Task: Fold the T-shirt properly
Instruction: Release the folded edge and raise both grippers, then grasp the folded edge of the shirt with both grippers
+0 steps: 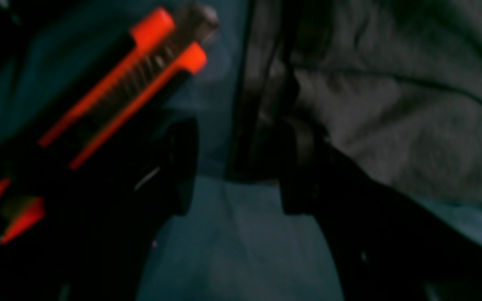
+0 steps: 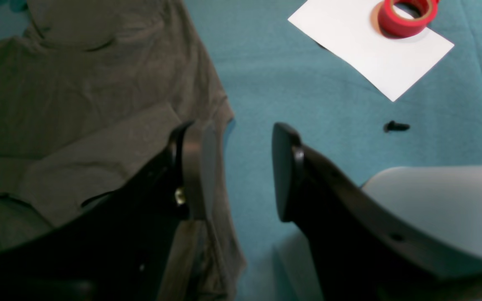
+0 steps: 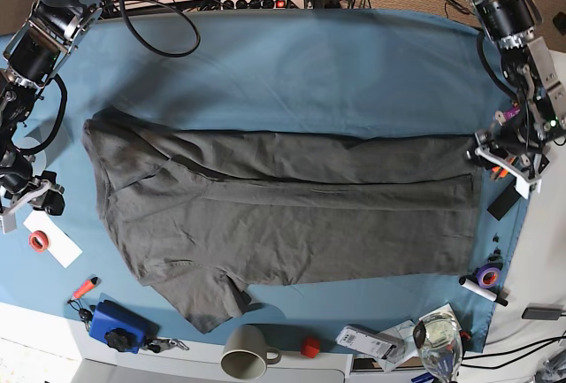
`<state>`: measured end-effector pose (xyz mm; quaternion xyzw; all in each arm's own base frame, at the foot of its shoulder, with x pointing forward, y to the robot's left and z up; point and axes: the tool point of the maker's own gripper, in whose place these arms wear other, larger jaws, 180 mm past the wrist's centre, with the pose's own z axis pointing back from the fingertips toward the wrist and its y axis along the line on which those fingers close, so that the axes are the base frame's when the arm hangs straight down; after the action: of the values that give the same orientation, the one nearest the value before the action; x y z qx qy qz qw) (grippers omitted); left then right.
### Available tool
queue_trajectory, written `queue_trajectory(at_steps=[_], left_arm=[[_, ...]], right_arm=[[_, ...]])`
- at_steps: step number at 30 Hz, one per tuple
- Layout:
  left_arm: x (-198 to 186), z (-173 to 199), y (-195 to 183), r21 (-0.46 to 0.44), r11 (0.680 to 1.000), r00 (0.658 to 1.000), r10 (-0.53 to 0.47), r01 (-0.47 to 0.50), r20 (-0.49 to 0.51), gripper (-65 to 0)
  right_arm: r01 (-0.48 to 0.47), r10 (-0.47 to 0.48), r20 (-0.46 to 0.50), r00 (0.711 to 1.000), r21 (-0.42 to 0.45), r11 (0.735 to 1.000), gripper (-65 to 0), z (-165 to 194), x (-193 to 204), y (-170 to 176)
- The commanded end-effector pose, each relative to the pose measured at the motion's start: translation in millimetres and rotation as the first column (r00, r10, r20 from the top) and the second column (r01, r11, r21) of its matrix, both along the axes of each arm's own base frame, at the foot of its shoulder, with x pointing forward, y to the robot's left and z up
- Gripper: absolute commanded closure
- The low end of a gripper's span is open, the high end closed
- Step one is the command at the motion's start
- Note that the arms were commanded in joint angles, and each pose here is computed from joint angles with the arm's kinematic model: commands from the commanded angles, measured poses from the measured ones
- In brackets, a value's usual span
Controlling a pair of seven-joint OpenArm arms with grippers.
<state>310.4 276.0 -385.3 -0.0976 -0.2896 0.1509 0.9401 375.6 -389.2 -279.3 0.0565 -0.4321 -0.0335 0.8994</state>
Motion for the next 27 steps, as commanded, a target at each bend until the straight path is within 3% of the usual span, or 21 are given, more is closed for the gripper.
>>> queue_trajectory(at_steps=[1, 4, 10, 18, 27], left_arm=[[9.6, 14.5, 4.0, 0.008, 1.0, 0.998, -0.009, 0.009, 0.058, -31.0], [8.0, 10.8, -11.1, -0.036, 0.998, 0.996, -0.045, 0.048, 0.073, -31.0], [14.2, 4.0, -32.0, -0.091, 0.995, 0.993, -0.026, 0.036, 0.111, -31.0], [6.2, -8.5, -19.8, -0.028, 1.0, 0.999, 0.012, -0.011, 0.042, -30.9], [6.2, -7.8, -24.1, -0.043, 0.999, 0.999, -0.007, 0.009, 0.046, -30.9]], right_arm=[[0.007, -0.005, 0.069, 0.998, -0.02, 1.0, -23.1, 27.5, 8.3, -8.6], [0.005, -0.004, 0.059, 0.998, -0.02, 1.0, -23.1, 26.0, 7.2, -8.5], [0.005, -0.004, 0.053, 0.999, -0.02, 1.0, -23.1, 25.3, 6.5, -8.6], [0.003, -0.003, 0.003, 1.0, -0.018, 1.0, -23.1, 18.0, 1.0, -8.1], [0.112, -0.109, -0.066, 0.992, 0.044, 0.993, -23.1, 0.9, -17.7, -20.5]])
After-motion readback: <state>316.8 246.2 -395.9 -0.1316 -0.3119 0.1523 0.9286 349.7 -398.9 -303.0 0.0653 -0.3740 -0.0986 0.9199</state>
